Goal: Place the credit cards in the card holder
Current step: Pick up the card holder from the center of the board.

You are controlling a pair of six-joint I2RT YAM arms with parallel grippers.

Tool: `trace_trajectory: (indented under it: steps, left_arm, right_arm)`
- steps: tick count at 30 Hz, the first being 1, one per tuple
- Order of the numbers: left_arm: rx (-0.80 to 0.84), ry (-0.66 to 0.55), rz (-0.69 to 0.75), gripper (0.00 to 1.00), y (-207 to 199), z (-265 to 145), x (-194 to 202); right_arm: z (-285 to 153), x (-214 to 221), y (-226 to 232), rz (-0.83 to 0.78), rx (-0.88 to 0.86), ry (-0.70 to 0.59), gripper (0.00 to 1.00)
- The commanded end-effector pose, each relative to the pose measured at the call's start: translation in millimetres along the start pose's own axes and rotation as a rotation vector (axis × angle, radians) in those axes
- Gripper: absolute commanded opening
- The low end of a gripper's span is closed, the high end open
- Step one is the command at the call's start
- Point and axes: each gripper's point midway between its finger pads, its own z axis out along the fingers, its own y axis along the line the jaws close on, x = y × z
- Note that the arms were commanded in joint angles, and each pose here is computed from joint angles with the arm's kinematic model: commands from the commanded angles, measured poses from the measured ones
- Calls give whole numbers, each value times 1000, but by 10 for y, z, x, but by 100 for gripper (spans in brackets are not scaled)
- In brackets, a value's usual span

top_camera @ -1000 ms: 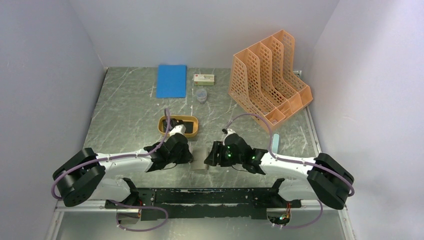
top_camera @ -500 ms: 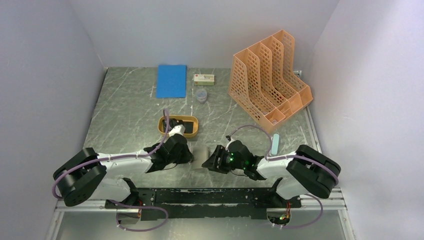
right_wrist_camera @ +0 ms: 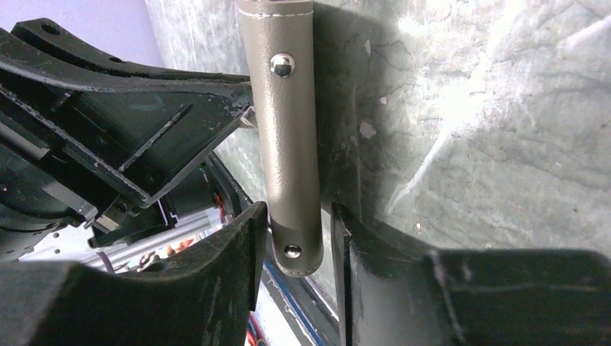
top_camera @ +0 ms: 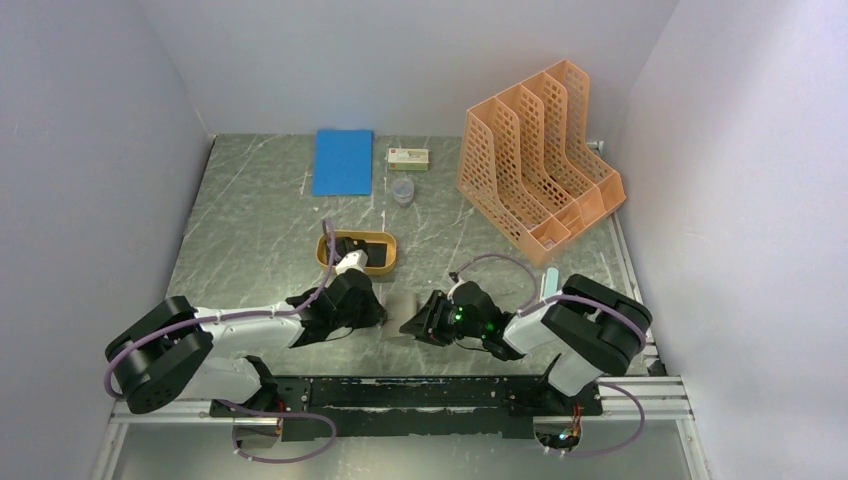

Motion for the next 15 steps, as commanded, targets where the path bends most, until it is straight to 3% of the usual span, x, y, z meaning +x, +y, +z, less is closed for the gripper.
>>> trace_trajectory:
  steps: [1,10,12,15]
  left_arm:
    - [-193,109,53,5,620,-22,381]
    - [-201,119,43,5,671,-15,434]
    - [-201,123,39,5,680,-20,447]
    - [-200,123,36,5,674,-31,446]
  right_arm:
    - [36,-28,93,11,-54,-10,39]
    - [116,62,164,13,-96,39,35]
    - [123,71,170,8,-97,44,28]
    - [107,67,239,-13,-122,42,10]
